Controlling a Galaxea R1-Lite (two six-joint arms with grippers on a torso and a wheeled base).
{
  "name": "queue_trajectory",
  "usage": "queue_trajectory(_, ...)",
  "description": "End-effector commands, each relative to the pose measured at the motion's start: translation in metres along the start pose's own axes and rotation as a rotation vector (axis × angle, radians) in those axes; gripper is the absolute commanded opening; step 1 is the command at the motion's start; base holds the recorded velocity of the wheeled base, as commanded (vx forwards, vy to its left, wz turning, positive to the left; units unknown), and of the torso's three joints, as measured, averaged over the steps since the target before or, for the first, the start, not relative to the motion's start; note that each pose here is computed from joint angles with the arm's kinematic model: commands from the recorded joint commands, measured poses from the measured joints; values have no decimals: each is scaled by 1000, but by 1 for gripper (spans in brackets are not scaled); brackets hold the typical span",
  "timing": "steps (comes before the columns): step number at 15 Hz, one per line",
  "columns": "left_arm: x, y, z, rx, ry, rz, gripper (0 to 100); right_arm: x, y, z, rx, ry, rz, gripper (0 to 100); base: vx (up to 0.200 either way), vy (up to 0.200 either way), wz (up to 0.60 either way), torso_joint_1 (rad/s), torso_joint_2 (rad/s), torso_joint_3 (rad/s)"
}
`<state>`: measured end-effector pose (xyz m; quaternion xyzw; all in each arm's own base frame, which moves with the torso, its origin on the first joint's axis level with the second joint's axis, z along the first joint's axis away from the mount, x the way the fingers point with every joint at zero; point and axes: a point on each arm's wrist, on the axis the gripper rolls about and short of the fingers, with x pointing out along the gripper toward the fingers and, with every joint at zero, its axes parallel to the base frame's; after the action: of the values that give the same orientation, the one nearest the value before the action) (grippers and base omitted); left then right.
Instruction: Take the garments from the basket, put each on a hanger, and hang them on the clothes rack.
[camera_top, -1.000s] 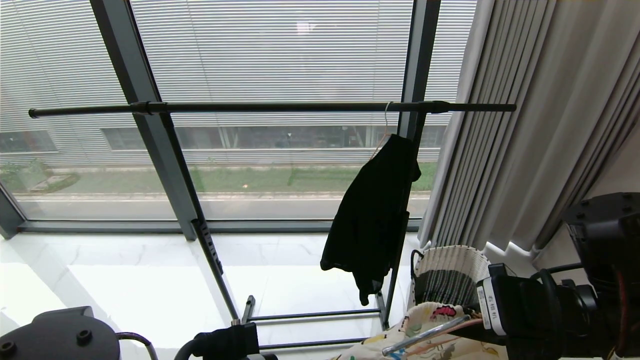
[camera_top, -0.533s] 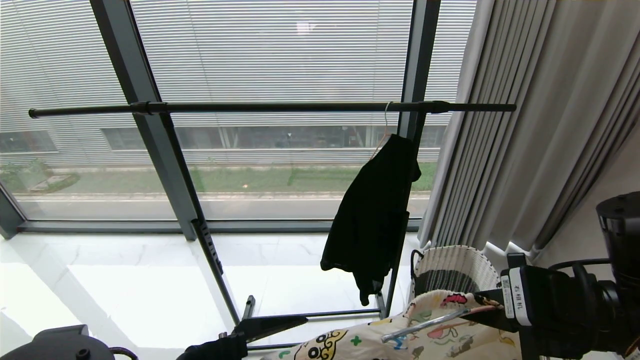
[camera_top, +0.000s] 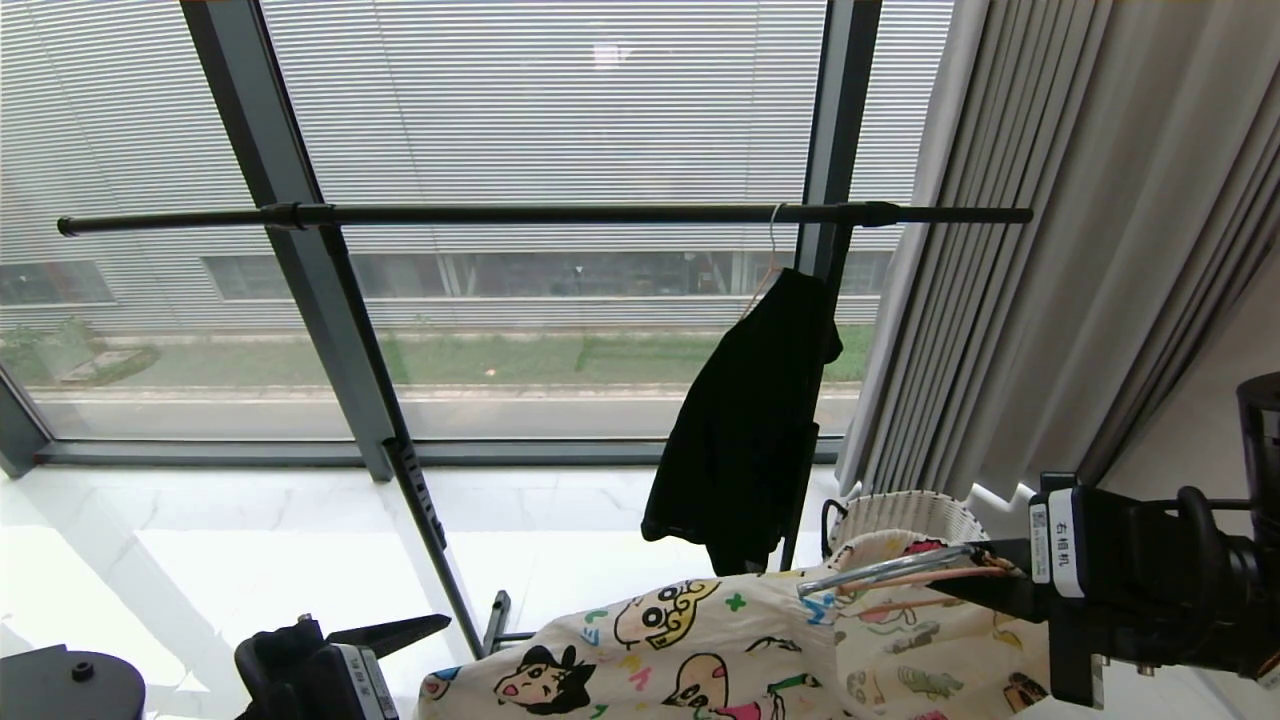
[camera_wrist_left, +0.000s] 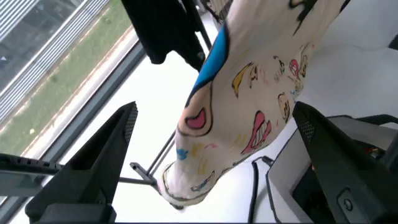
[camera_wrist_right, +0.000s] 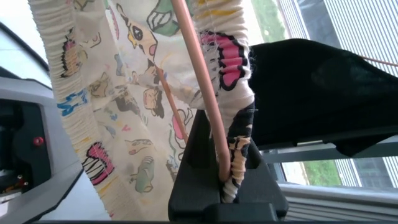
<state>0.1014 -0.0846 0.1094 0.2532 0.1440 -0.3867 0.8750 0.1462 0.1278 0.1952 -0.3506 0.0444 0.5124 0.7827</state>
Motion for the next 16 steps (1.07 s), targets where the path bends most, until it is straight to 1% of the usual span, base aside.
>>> queue_trajectory(1, -1, 2, -10, -24, 46, 21, 100, -2, 0, 1, -2, -6, -6, 0, 0, 0, 0, 0, 0, 0)
queue_trajectory(2, 0, 4, -14, -41, 72, 36, 100, -6, 0, 2, -8, -15, -14, 0, 0, 0, 0, 0, 0, 0)
queue_trajectory(3, 1, 4, -14, -58, 75, 38, 100, -8, 0, 3, -10, -21, -20, 0, 0, 0, 0, 0, 0, 0)
queue_trajectory(4, 1, 4, -14, -69, 75, 39, 0, -9, 1, 4, -12, -24, -21, 0, 0, 0, 0, 0, 0, 0)
queue_trajectory(7, 1, 4, -14, -71, 77, 39, 0, -10, 1, 5, -18, -29, -24, 0, 0, 0, 0, 0, 0, 0)
queue_trajectory(11, 2, 7, -18, -93, 107, 64, 0, -17, 1, 7, -23, -44, -42, 0, 0, 0, 0, 0, 0, 0)
queue_trajectory(13, 5, 18, -31, -144, 203, 147, 0, -21, 1, 8, -21, -51, -57, 0, 0, 0, 0, 0, 0, 0)
queue_trajectory(14, 7, 21, -34, -149, 237, 183, 0, -21, 1, 8, -22, -52, -58, 0, 0, 0, 0, 0, 0, 0)
queue_trajectory(16, 10, 23, -33, -146, 249, 198, 0, -21, 0, 9, -21, -52, -60, 0, 0, 0, 0, 0, 0, 0)
